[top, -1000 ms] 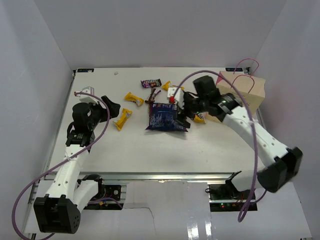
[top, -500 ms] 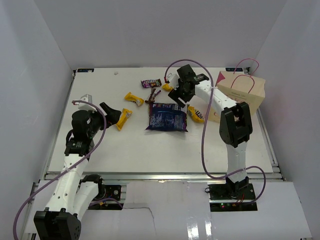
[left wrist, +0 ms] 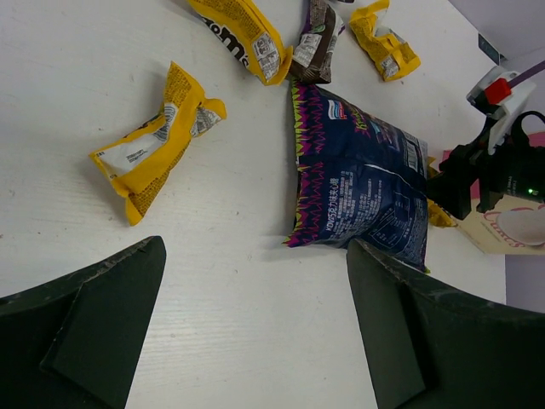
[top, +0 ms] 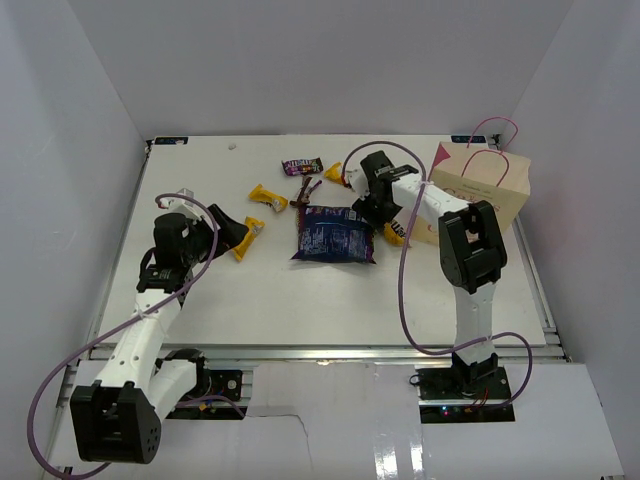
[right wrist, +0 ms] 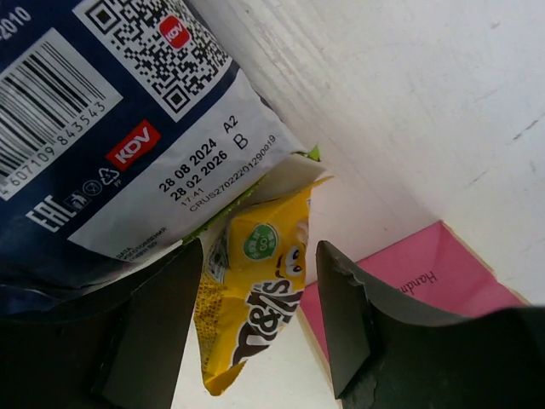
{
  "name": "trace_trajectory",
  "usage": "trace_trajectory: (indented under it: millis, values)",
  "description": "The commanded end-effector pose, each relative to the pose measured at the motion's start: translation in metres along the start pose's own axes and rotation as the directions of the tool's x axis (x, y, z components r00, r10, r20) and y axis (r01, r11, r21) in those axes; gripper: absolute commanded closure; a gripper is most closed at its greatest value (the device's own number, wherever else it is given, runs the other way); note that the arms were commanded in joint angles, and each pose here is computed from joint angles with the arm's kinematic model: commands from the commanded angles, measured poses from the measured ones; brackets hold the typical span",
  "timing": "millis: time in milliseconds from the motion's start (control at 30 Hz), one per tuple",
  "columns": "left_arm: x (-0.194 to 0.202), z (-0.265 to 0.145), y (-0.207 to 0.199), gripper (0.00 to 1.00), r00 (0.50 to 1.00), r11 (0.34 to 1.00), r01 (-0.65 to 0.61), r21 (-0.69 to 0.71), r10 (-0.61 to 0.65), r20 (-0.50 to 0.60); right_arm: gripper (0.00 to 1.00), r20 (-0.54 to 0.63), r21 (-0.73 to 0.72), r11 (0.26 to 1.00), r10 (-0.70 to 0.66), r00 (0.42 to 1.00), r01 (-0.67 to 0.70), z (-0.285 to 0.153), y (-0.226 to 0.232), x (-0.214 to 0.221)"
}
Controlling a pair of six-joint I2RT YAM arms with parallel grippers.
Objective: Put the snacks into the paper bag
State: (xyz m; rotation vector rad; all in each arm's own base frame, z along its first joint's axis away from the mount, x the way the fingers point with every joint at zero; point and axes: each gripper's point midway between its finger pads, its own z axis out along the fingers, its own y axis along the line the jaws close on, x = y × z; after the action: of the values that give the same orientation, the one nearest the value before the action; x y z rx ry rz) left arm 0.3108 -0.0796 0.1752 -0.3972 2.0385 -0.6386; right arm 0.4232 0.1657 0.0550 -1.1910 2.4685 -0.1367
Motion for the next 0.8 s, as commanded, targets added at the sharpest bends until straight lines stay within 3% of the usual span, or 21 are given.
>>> trace_trajectory:
  millis: [0,67,167,267,367,467,567,600,667,767]
  values:
    - [-0.015,-0.006,-0.016,0.02,0.999,0.999,-0.016,0.051,0.013,0.043,0.38,-0.009,-0.010,0.999,0.048,0.999,-0.048,0.008,-0.001,0.006]
    - [-0.013,-0.007,-0.015,0.02,0.999,0.999,-0.012,0.049,0.010,0.042,0.42,-0.032,-0.020,0.998,0.051,0.998,-0.052,0.014,0.001,0.014]
    - [-0.012,-0.008,-0.015,0.02,0.999,0.999,-0.008,0.054,0.006,0.043,0.73,-0.035,-0.047,0.997,0.054,0.998,-0.056,0.016,0.006,0.019]
    - [-0.014,-0.010,-0.017,0.02,0.999,0.998,-0.011,0.058,0.008,0.049,0.87,0.008,-0.057,0.997,0.055,0.998,-0.055,0.001,0.006,0.012]
    - [-0.015,-0.010,-0.018,0.02,0.999,0.998,-0.013,0.061,0.010,0.051,0.92,0.126,-0.060,0.997,0.047,0.991,-0.039,-0.037,0.000,-0.012]
    - [-0.015,-0.008,-0.018,0.02,0.999,0.998,-0.011,0.060,0.008,0.041,0.92,0.350,-0.127,0.992,0.039,0.936,0.006,-0.101,0.000,-0.052]
    - [-0.014,-0.004,-0.018,0.02,1.000,0.998,-0.007,0.059,0.006,0.027,0.92,0.627,-0.198,0.969,0.011,0.779,0.146,-0.190,0.008,-0.094]
    - [-0.014,-0.003,-0.018,0.02,1.000,0.998,-0.007,0.061,0.006,0.026,0.92,0.703,-0.159,0.971,-0.014,0.711,0.176,-0.224,0.004,-0.103]
    - [-0.012,-0.001,-0.017,0.02,1.000,0.998,-0.004,0.060,0.004,0.014,0.92,0.790,-0.105,0.974,-0.042,0.611,0.202,-0.271,-0.009,-0.117]
    - [-0.011,0.001,-0.018,0.02,1.000,0.998,-0.007,0.063,0.007,0.005,0.92,0.867,0.017,0.995,-0.063,0.494,0.097,-0.338,-0.058,-0.126]
